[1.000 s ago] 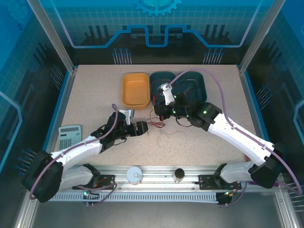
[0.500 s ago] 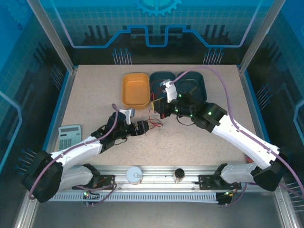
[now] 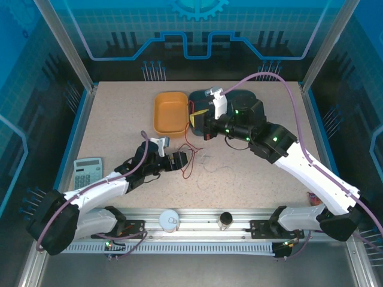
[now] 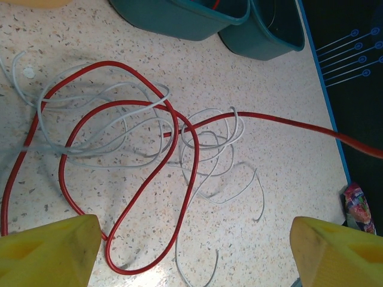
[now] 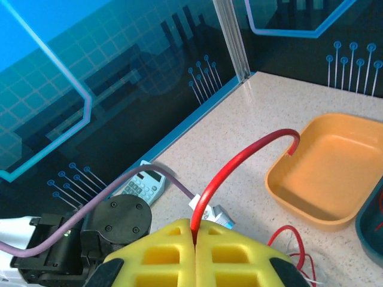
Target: Untangle the cables
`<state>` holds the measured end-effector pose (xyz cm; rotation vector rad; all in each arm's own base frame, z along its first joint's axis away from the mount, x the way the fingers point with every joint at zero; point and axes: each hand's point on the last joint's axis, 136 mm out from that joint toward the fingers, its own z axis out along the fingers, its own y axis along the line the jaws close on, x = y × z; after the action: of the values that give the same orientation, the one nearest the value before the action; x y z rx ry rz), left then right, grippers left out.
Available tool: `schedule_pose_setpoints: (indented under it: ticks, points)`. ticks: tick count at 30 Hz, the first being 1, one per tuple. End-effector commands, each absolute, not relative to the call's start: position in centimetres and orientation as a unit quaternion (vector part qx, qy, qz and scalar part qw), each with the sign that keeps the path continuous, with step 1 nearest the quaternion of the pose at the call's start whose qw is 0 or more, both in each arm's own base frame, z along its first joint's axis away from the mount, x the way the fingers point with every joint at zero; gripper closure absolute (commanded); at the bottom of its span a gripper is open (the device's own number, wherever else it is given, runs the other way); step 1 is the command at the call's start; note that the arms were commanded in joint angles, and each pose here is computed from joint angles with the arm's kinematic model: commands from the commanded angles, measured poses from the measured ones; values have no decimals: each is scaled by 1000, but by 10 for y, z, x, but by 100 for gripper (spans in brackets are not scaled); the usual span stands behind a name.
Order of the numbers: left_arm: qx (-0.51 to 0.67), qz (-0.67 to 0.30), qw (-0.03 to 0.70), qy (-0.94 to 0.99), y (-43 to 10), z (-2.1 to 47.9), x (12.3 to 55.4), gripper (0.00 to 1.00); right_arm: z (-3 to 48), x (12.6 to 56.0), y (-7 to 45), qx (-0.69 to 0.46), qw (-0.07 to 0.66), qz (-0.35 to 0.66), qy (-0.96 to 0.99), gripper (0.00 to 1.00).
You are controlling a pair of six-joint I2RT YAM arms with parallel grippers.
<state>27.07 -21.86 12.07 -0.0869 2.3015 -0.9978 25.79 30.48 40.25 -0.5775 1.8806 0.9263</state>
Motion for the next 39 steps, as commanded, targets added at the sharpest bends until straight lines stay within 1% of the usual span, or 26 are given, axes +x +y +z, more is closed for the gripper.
schedule_pose_setpoints:
  ticks: [1, 11, 22, 26, 28, 31, 32, 33, 39]
  points:
    - [-40, -370, 309, 875, -217, 110, 270, 17, 435, 254, 292, -240, 505, 368, 743, 100]
    - [-42, -368, 303, 878, -217, 104, 270, 18, 475, 251, 279, -254, 539, 341, 727, 100]
    - [-43, -366, 299, 880, -218, 100, 271, 18, 499, 256, 274, -261, 559, 314, 722, 100]
    - [-42, -367, 299, 880, -218, 103, 271, 17, 494, 274, 270, -246, 564, 279, 737, 100]
    - [-41, -369, 301, 879, -218, 106, 271, 15, 488, 285, 269, -239, 559, 276, 745, 100]
    - [-38, -366, 304, 879, -217, 111, 269, 9, 478, 305, 270, -229, 545, 280, 756, 100]
    - [-38, -364, 306, 879, -215, 112, 269, 3, 476, 312, 270, -226, 542, 281, 759, 100]
    - [-37, -361, 307, 880, -214, 113, 268, 1, 473, 319, 269, -221, 540, 279, 762, 100]
    - [-39, -345, 320, 881, -202, 120, 261, 1, 453, 370, 266, -204, 528, 271, 778, 100]
